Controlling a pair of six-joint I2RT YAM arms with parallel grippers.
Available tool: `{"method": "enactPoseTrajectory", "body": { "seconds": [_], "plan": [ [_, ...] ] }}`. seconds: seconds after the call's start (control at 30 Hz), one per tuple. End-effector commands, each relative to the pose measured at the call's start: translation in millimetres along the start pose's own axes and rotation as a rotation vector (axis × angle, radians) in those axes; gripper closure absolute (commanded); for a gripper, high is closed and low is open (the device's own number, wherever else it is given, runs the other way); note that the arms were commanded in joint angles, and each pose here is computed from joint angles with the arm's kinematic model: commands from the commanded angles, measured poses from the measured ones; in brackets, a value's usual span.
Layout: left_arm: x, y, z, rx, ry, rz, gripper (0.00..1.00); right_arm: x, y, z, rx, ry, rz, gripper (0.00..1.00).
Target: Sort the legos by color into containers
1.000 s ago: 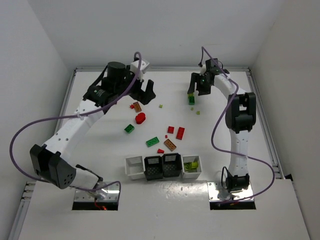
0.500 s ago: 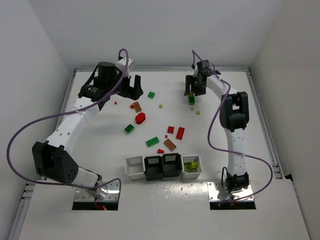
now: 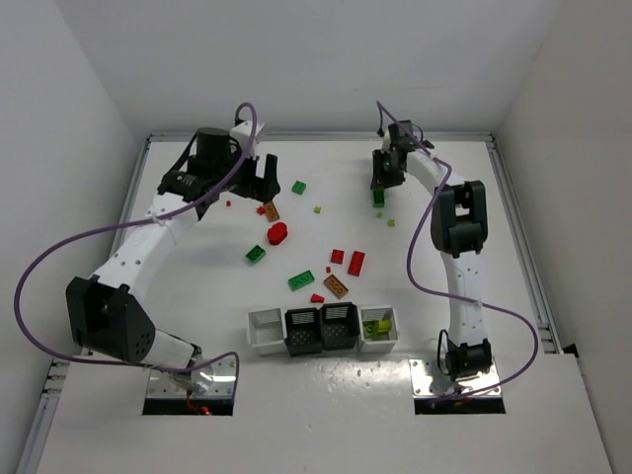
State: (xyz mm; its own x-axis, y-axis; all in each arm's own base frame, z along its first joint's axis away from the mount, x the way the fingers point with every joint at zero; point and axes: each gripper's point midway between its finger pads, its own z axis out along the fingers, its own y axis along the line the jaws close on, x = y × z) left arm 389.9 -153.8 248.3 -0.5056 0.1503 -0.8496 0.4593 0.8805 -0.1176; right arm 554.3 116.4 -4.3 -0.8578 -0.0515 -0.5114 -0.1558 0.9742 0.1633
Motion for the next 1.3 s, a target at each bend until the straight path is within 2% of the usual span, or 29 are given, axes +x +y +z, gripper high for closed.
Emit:
{"method": "enactPoseTrajectory", "body": {
  "seconds": [0.0,0.03,0.1,0.2,0.27,0.3,0.37,0.4,0.43,0.5,0.63,0.73,0.87,0.93,0.97,1.27],
  "plan": [
    [3,11,4,-0.032,-0.001,0.011,0.06,-19,16,-29,-0.067,-0.054,-0.024,0.8],
    [6,11,8,-0.032,0.01,0.009,0.06,-21,16,-36,-0.068,-0.062,-0.037,0.85],
    [7,11,14,-0.023,0.005,0.01,0.06,-22,24,-52,-0.105,-0.072,-0.058,0.86],
    [19,7,29,0.036,0.041,0.056,0.06,-49,43,-102,-0.175,-0.167,-0.151,0.89],
    [7,-6,35,0.13,0.031,0.098,0.06,-71,56,-150,-0.207,-0.26,-0.224,0.91],
    [18,-7,48,0.161,0.08,0.094,0.06,-72,61,-168,-0.227,-0.271,-0.263,0.91],
    [8,-13,58,0.217,0.073,0.102,0.08,-59,74,-194,-0.295,-0.275,-0.34,0.92],
    [11,-11,65,0.218,0.093,0.095,0.09,-55,83,-232,-0.324,-0.31,-0.415,0.92],
    [22,-6,81,0.211,0.131,0.072,0.11,-46,89,-248,-0.357,-0.313,-0.451,0.92],
    [20,-2,95,0.17,0.149,0.039,0.17,7,110,-278,-0.457,-0.26,-0.579,0.93],
    [36,-9,129,0.115,0.222,-0.019,0.23,82,129,-317,-0.5,-0.262,-0.795,0.95],
    [41,-28,147,0.105,0.243,-0.01,0.27,133,139,-325,-0.55,-0.207,-0.861,0.96],
    [53,-66,165,0.073,0.271,0.065,0.29,172,149,-330,-0.599,-0.152,-0.941,0.96],
    [52,-72,171,0.033,0.266,0.081,0.29,189,149,-326,-0.608,-0.11,-1.001,0.97],
    [64,-78,175,0.025,0.295,0.098,0.3,200,149,-325,-0.623,-0.073,-1.013,0.97],
    [91,-72,191,-0.056,0.364,0.04,0.29,265,165,-324,-0.75,0.089,-1.218,0.97]
  ]
}}
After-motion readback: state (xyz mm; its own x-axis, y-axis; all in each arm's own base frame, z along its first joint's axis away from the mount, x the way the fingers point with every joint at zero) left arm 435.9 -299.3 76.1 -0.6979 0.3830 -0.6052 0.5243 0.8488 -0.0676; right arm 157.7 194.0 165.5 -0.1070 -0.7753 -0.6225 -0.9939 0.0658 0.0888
